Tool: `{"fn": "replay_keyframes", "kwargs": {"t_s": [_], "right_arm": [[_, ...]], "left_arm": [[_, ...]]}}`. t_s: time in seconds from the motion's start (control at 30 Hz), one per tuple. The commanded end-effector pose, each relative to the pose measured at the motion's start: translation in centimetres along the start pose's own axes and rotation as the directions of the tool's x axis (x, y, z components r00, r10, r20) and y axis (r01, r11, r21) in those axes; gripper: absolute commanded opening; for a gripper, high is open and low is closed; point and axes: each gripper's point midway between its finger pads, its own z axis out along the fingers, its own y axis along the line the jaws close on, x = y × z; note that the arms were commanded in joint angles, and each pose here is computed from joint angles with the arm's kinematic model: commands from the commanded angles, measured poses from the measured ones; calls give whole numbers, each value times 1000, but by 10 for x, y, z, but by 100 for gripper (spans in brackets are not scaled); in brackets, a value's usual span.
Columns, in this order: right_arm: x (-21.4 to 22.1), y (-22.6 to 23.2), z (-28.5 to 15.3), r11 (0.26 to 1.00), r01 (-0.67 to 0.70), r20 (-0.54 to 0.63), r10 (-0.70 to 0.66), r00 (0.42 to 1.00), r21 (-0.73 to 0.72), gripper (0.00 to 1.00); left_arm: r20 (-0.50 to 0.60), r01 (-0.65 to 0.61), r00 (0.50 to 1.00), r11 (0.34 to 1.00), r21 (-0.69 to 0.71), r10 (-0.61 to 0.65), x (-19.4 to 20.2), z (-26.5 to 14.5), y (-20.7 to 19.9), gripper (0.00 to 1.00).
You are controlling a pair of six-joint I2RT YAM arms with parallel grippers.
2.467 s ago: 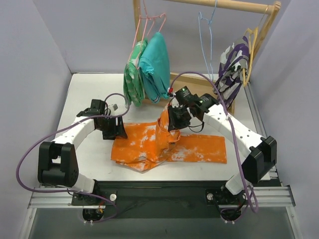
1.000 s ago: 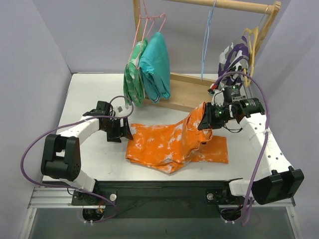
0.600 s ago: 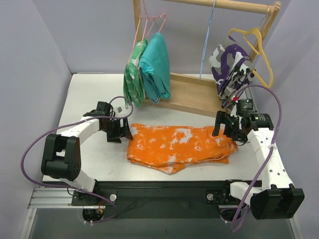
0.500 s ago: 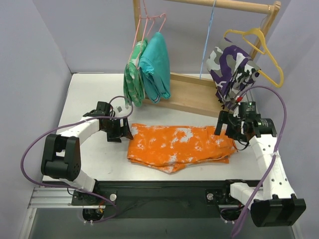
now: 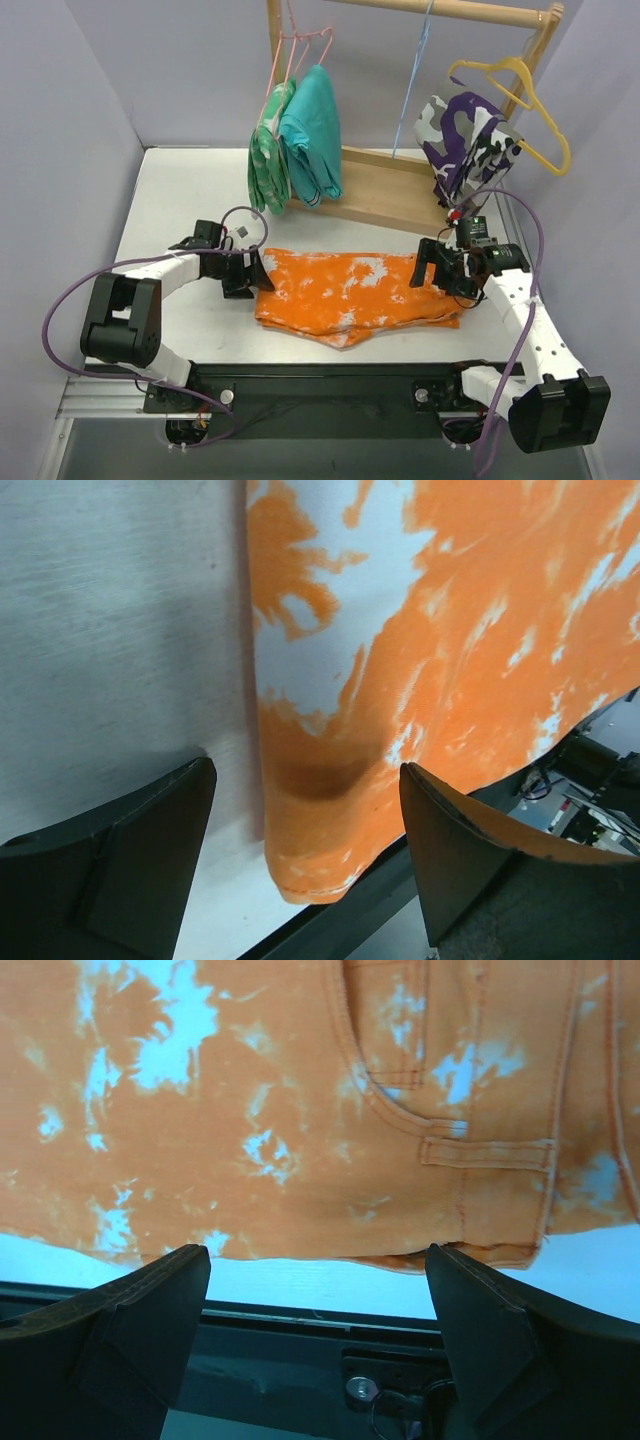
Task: Place the trousers on the hanger
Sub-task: Fold the trousers at the center of the board, then pick up the hanger from the clothesline.
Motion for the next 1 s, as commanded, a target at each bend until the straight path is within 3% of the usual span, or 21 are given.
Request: {"fn": "replay_keyframes", "kwargs": {"t_s": [0.0,0.13,0.23,0.27,0.37,0.47,0.5,0.63,0.83,0.97], "right_arm": [[-15,30,-13,995,71,51,-67,996,-74,93],[-25,63,-33,981,135,110,-120,987,-138,91],[-45,78,-59,984,91,189,-61,980,-154,89],[-61,86,-75,984,41,231,-1,973,-172,88],[-91,106,-109,974,54,322,20,947,-220,88],[-120,127,-135,966,99,409,6,913,-237,88],[-140,137,-164,958,120,483,21,876,-260,87],[-189,164,-208,944,169,615,45,787,-285,86],[-254,192,-221,942,183,717,80,693,-282,86],[-294,195,-205,966,144,757,72,649,-215,86]], "left_arm": [[6,3,1000,997,73,-3,2,12,-9,84],[-17,-2,1000,986,168,5,8,23,-25,77],[-54,-32,998,980,195,43,11,29,-35,57],[-67,-42,996,979,201,57,13,31,-37,34],[-61,-57,996,980,188,69,8,30,-41,0],[-24,-85,996,980,180,91,-2,21,-48,0],[-11,-93,995,980,177,97,-5,18,-51,0],[36,-121,993,975,187,116,-17,7,-63,0],[51,-116,993,978,176,109,-20,6,-64,0],[75,-125,991,979,160,115,-22,1,-63,0]]}}
